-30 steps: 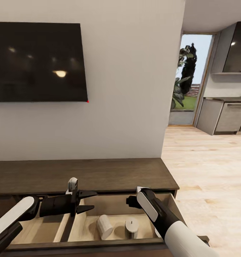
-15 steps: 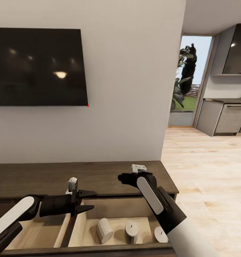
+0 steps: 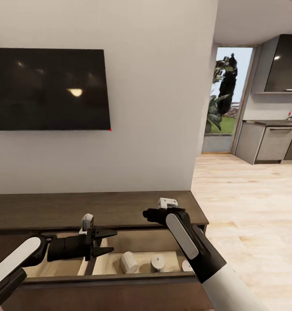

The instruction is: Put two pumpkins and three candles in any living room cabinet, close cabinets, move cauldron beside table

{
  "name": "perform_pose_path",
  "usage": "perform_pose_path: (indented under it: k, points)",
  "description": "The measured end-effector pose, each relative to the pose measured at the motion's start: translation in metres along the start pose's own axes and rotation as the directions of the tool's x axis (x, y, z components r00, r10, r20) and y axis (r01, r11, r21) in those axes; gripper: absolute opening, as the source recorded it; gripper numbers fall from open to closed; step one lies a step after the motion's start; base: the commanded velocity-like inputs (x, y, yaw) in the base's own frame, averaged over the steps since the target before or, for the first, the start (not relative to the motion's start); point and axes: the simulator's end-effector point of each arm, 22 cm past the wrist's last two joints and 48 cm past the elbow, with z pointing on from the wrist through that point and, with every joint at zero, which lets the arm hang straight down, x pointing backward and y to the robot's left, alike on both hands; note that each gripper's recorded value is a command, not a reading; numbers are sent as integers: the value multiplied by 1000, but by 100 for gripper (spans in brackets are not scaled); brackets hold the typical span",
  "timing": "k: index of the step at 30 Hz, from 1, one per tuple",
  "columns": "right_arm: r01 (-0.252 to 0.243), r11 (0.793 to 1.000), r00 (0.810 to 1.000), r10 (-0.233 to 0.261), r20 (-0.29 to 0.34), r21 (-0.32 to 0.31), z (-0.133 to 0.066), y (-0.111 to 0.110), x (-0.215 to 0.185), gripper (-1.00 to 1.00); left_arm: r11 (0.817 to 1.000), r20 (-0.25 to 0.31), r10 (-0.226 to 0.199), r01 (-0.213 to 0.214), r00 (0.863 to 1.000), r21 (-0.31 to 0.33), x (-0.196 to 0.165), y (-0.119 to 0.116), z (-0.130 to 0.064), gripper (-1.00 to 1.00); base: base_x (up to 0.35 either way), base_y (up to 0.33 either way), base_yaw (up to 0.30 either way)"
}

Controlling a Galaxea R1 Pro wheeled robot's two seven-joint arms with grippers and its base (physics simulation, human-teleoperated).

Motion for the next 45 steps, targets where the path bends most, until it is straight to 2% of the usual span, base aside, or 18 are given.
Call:
perform_pose_path:
  k: [45]
  points:
    - [0, 1000, 1000, 0, -2, 4, -44, 21, -79, 100, 999, -7, 0, 0, 1000, -35, -32, -77, -10, 100, -341, 0, 0]
